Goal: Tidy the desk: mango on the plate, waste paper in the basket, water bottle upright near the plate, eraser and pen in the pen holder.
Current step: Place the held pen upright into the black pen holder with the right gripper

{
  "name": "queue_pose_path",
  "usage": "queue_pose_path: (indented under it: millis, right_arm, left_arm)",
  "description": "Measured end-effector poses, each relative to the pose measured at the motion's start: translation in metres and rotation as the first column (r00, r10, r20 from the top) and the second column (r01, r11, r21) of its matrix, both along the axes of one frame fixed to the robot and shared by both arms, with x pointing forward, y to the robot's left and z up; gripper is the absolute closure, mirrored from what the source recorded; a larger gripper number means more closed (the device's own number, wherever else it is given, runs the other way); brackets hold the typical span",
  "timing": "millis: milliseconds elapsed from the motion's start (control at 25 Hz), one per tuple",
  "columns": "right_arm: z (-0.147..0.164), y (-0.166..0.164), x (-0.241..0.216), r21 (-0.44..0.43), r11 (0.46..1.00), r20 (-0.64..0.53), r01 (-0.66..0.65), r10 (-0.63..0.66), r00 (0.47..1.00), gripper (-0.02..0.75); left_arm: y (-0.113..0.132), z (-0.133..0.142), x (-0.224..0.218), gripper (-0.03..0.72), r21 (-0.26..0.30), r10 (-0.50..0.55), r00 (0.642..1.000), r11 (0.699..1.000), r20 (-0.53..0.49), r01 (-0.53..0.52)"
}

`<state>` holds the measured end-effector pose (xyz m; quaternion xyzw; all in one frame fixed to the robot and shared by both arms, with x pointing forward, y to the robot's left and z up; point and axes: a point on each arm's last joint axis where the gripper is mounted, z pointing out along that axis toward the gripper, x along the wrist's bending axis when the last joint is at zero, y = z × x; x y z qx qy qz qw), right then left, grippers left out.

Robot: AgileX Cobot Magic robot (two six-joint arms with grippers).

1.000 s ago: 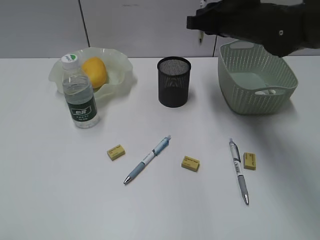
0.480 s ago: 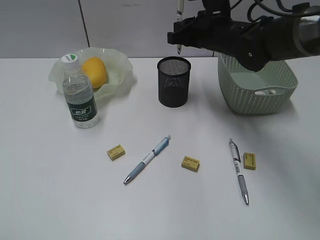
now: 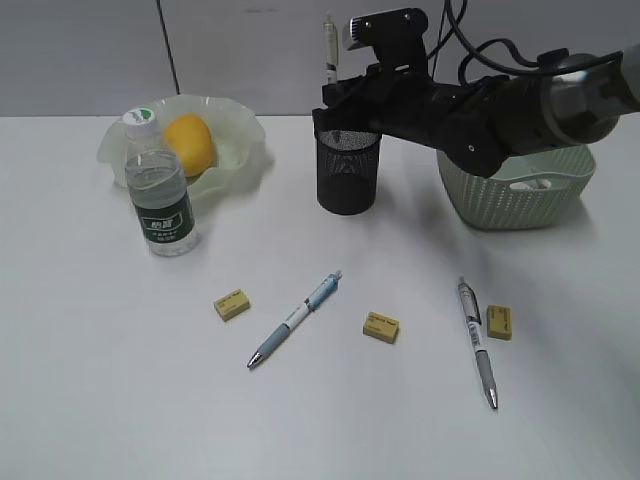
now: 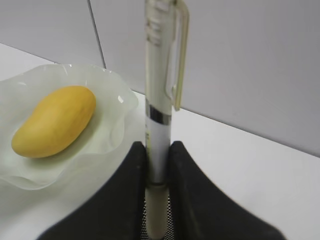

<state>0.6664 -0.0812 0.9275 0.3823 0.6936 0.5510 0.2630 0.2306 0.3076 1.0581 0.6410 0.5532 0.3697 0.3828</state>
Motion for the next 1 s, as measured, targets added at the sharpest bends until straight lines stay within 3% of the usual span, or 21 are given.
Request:
queue_pose_path:
  millis: [720, 1000]
  right_arm:
    - [-0.011, -0.002, 0.000, -0.050, 0.999, -0.048, 0.015, -0.017, 0.999, 0.601]
    - [-0.012, -0.002, 0.000, -0.053, 0.998, -0.052, 0.016, -0.019, 0.998, 0.356]
  left_arm:
    - [0.000, 0.000, 0.000, 0.235, 0.001, 0.001, 1.000, 1.000, 0.000, -0.001]
    - [0.000, 0.000, 0.000, 0.235, 0.001, 0.001, 1.000, 1.000, 0.000, -0.001]
